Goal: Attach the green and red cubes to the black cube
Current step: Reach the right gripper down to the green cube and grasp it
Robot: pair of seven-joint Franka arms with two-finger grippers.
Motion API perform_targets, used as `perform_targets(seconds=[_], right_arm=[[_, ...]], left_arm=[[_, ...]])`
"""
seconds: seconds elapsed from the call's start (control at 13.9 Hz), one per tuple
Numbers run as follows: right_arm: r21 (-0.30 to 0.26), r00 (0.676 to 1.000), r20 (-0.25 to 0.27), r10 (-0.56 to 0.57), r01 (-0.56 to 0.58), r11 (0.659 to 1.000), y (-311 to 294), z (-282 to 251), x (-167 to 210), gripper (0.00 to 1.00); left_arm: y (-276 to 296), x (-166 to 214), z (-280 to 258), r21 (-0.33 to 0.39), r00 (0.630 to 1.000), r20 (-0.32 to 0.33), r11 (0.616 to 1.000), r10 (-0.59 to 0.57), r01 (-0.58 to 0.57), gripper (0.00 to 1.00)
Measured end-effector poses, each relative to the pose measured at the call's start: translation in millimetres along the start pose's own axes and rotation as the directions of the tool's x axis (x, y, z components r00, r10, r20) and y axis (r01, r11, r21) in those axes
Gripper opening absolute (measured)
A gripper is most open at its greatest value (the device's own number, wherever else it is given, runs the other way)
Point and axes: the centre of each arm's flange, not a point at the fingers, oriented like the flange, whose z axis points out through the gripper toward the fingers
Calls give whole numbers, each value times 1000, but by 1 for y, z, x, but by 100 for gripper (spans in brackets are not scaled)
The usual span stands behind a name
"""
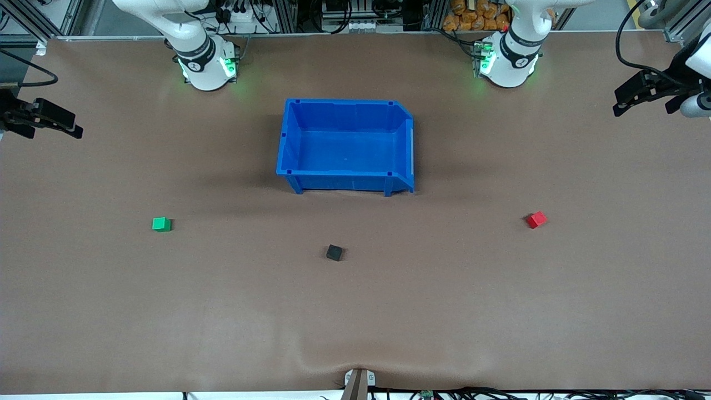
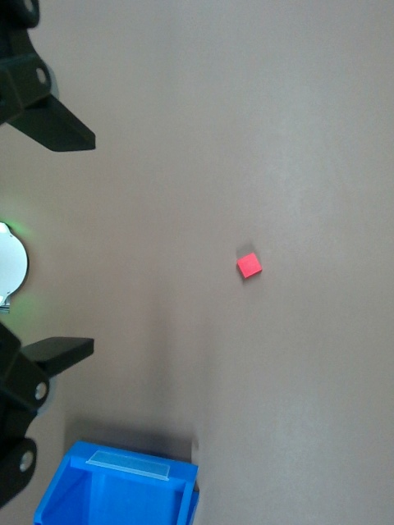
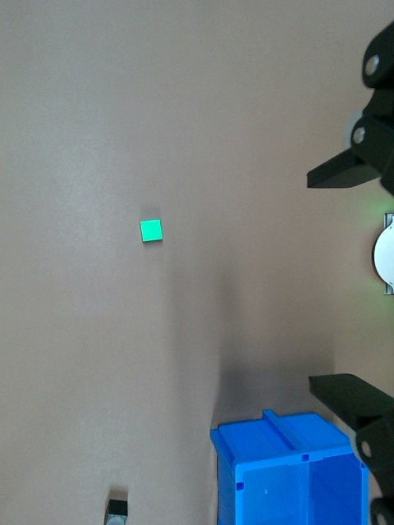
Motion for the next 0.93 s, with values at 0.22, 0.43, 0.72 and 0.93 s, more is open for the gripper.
perform_targets(seconds=[0.22,0.43,0.72,0.93], right_arm=[[0,1000,-2,-2,2,1000,-1,0,0,100],[-1,1000,-10,-4,4,1000,-2,1,3,100],[-5,1000,8,-4,4,1000,8,35,32,100],[-1,997,42,-58,58,998,25,80,64,100]], left_arm=[[2,4,5,0,1000,10,1000,4,-4,100],[2,6,3,0,1000,11,1000,3,-3,100],[1,9,6,0,1000,23,1000,1,-1,100],[-2,8,8,-3,999,39,1000,-4,5,100]])
